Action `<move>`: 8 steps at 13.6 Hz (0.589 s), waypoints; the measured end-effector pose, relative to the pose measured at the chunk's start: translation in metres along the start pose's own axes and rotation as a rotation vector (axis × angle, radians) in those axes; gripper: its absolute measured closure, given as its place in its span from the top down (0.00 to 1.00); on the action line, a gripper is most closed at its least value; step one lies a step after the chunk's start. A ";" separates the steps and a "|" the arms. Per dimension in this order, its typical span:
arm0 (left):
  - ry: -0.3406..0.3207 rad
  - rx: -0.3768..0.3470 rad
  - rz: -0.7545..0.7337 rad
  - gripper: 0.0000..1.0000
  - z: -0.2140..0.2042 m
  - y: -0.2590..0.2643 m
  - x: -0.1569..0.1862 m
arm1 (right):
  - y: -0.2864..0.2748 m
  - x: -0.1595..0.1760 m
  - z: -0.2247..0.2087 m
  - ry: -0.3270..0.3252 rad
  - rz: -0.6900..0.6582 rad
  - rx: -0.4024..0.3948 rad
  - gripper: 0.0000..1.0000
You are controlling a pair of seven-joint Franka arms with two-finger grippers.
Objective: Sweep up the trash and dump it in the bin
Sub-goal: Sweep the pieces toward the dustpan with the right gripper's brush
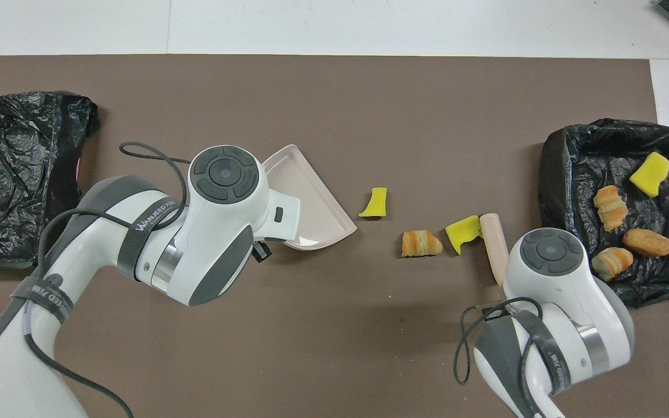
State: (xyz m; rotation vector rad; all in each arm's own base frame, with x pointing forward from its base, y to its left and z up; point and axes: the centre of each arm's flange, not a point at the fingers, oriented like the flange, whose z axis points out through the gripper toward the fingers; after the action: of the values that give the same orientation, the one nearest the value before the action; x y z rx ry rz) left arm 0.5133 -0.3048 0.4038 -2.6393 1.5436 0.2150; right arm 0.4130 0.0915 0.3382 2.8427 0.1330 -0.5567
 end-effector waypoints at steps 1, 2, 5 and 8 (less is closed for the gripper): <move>-0.006 -0.004 0.054 0.33 0.001 -0.002 -0.002 | -0.011 0.001 0.000 0.005 0.005 0.021 0.27; -0.016 -0.005 0.102 0.33 0.003 -0.003 -0.004 | -0.024 0.002 0.000 0.013 0.023 0.038 0.27; -0.065 0.050 0.241 0.33 0.006 -0.006 -0.010 | -0.071 0.005 -0.001 0.024 0.092 0.068 0.27; -0.084 0.068 0.280 0.33 0.007 -0.001 -0.011 | -0.126 0.011 -0.011 0.035 0.127 0.091 0.27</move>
State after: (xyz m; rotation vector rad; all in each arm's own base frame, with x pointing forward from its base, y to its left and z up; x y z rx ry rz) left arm 0.5077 -0.2938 0.3988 -2.3242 1.8512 0.2802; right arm 0.4098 0.2165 0.3169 2.9236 -0.0686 -0.4989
